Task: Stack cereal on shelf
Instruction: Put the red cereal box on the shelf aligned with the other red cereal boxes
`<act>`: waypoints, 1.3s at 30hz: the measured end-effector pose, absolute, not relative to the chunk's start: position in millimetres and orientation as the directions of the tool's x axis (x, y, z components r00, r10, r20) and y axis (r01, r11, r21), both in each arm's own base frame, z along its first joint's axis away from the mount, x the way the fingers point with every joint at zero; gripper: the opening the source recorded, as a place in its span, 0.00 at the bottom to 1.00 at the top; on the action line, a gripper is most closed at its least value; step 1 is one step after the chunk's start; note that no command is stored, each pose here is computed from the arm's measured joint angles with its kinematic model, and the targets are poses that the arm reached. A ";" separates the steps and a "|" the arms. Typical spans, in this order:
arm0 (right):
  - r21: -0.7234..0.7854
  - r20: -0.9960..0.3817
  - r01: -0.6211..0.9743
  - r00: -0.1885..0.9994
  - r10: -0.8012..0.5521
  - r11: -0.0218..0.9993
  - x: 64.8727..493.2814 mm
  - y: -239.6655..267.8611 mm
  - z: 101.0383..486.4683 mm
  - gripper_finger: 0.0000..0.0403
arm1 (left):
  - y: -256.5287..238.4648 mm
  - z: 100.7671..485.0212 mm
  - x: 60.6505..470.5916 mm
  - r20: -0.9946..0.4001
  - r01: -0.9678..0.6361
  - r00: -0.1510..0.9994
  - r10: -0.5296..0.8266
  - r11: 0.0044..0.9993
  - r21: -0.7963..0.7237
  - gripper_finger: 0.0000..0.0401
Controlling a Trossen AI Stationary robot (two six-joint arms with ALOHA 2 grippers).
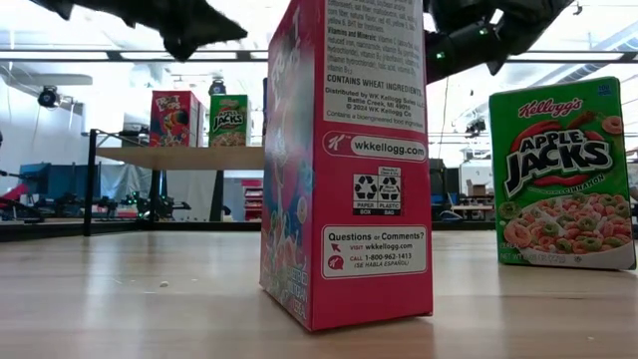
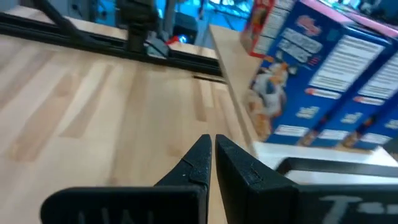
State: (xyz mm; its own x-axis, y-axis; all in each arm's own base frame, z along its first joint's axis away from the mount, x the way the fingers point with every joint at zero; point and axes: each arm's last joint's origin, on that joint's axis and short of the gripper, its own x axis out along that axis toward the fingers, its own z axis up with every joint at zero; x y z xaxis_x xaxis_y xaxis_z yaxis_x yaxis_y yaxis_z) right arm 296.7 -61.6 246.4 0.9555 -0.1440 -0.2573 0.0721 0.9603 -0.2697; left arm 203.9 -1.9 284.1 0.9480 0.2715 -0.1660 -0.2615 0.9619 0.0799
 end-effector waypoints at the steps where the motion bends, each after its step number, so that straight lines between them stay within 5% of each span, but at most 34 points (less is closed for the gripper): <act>1: -0.270 -0.250 0.068 0.958 -0.138 0.961 295.4 -59.9 245.8 0.03 | -8.3 284.8 204.8 -0.155 -0.233 0.958 0.242 0.970 0.073 0.00; 12: -0.233 -0.110 0.086 0.987 -0.115 0.969 264.9 -46.4 242.3 0.03 | -55.6 288.7 215.6 -0.032 -0.034 0.999 0.035 0.999 0.024 0.00; 29: -0.235 0.136 -0.026 0.989 0.059 0.972 208.7 -13.0 254.5 0.03 | -86.0 276.2 242.9 0.092 0.113 0.990 -0.103 0.988 -0.108 0.00; 39: -0.267 0.170 -0.034 0.982 0.081 0.963 203.3 -12.1 260.4 0.03 | -98.1 272.6 269.5 0.070 0.115 0.991 -0.113 0.993 -0.026 0.05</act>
